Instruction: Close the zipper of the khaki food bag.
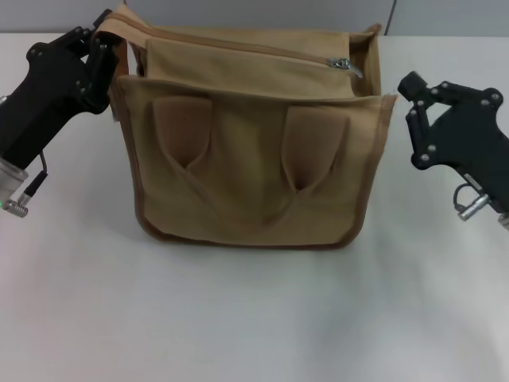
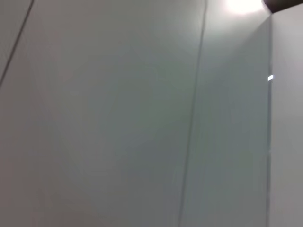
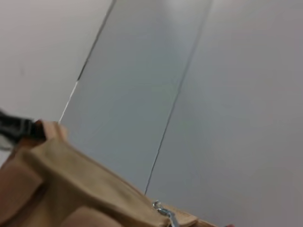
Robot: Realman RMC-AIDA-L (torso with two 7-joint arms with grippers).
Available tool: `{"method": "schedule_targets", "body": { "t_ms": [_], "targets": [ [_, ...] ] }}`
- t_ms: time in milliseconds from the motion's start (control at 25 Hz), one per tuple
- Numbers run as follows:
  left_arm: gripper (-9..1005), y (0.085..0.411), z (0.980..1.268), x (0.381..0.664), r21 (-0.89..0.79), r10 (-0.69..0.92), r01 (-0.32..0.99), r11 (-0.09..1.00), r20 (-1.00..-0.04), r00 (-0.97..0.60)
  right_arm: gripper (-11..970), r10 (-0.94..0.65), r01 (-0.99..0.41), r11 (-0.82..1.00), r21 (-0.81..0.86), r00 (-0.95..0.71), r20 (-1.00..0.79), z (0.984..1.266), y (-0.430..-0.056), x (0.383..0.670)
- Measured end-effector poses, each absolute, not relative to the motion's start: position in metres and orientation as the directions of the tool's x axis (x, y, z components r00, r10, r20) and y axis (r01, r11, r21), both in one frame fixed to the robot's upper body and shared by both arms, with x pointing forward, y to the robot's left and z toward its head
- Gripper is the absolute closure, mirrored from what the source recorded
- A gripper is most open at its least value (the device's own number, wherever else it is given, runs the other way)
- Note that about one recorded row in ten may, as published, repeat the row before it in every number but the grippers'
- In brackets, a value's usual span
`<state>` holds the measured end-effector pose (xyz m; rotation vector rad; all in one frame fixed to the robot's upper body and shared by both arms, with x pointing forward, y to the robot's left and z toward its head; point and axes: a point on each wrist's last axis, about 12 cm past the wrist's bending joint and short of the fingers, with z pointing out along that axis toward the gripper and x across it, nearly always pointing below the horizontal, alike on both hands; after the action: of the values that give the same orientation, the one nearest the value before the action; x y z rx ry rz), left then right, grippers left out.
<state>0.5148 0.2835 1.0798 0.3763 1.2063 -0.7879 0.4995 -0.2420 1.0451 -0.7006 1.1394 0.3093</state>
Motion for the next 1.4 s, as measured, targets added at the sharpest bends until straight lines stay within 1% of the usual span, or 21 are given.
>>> {"method": "schedule_targets", "body": {
  "t_ms": [40, 120, 200, 240, 320, 440, 480, 520, 600, 720, 760, 800, 840, 880, 960, 1040, 1280, 1400],
  "targets": [
    [819, 0.283, 1.081, 0.513, -0.139, -0.348, 0.725, 0.675, -0.926, 0.146, 958, -0.067, -0.591, 0.754, -0.287, 0.366, -0.928, 1.045, -0.244, 0.499],
    [816, 0.284, 1.086, 0.508, -0.144, -0.386, 0.756, 0.639, -0.909, 0.154, 943, -0.044, -0.604, 0.754, -0.259, 0.348, -0.937, 1.045, -0.244, 0.499],
    [813, 0.285, 1.089, 0.507, -0.149, -0.403, 0.766, 0.625, -0.902, 0.153, 928, -0.01, -0.62, 0.753, -0.22, 0.324, -0.946, 1.046, -0.245, 0.499],
    [812, 0.289, 1.095, 0.503, -0.162, -0.448, 0.786, 0.596, -0.88, 0.158, 920, 0.006, -0.625, 0.753, -0.204, 0.318, -0.948, 1.046, -0.245, 0.498],
    [809, 0.291, 1.097, 0.5, -0.165, -0.47, 0.793, 0.586, -0.867, 0.166, 905, 0.018, -0.627, 0.753, -0.198, 0.321, -0.947, 1.047, -0.245, 0.497],
    [804, 0.299, 1.109, 0.491, -0.165, -0.541, 0.829, 0.534, -0.82, 0.185, 783, 0.045, -0.638, 0.749, -0.178, 0.317, -0.947, 1.048, -0.244, 0.495],
    [803, 0.299, 1.109, 0.491, -0.165, -0.541, 0.829, 0.534, -0.82, 0.185, 743, 0.045, -0.638, 0.749, -0.178, 0.317, -0.947, 1.048, -0.244, 0.495],
    [801, 0.301, 1.111, 0.489, -0.174, -0.558, 0.842, 0.51, -0.812, 0.17, 702, 0.058, -0.644, 0.747, -0.165, 0.311, -0.949, 1.049, -0.244, 0.495],
    [726, 0.301, 1.111, 0.487, -0.187, -0.559, 0.859, 0.478, -0.818, 0.133, 647, 0.125, -0.698, 0.709, -0.104, 0.269, -0.955, 1.051, -0.243, 0.493],
    [613, 0.291, 1.103, 0.48, -0.18, -0.495, 0.9, 0.396, -0.868, 0.044, 564, 0.177, -0.758, 0.651, -0.052, 0.217, -0.96, 1.054, -0.243, 0.492],
    [575, 0.288, 1.101, 0.477, -0.166, -0.457, 0.915, 0.368, -0.889, 0.022, 556, 0.203, -0.787, 0.617, -0.018, 0.181, -0.962, 1.057, -0.245, 0.492],
    [533, 0.285, 1.097, 0.473, -0.149, -0.414, 0.928, 0.342, -0.91, 0.007, 548, 0.222, -0.815, 0.579, 0.011, 0.145, -0.964, 1.06, -0.247, 0.493],
    [491, 0.283, 1.09, 0.464, -0.105, -0.329, 0.946, 0.306, -0.944, 0.002, 540, 0.24, -0.855, 0.517, 0.046, 0.094, -0.966, 1.065, -0.251, 0.493],
    [448, 0.283, 1.09, 0.464, -0.105, -0.329, 0.946, 0.306, -0.944, 0.002, 532, 0.24, -0.855, 0.517, 0.046, 0.094, -0.966, 1.065, -0.251, 0.493],
    [364, 0.282, 1.083, 0.457, -0.069, -0.256, 0.957, 0.283, -0.967, 0.006, 516, 0.251, -0.892, 0.448, 0.062, 0.058, -0.966, 1.071, -0.253, 0.49],
    [319, 0.281, 1.074, 0.448, -0.051, -0.189, 0.964, 0.261, -0.982, -0.001, 466, 0.27, -0.934, 0.348, 0.074, 0.024, -0.962, 1.079, -0.254, 0.484],
    [302, 0.284, 1.064, 0.439, -0.036, -0.132, 0.961, 0.274, -0.991, 0.001, 315, 0.267, -0.958, 0.265, 0.11, -0.037, -0.963, 1.085, -0.26, 0.48],
    [293, 0.285, 1.061, 0.438, -0.04, -0.113, 0.96, 0.278, -0.994, -0.008, 288, 0.195, -0.97, 0.2, 0.138, -0.098, -0.976, 1.085, -0.263, 0.478]
  ]
}}
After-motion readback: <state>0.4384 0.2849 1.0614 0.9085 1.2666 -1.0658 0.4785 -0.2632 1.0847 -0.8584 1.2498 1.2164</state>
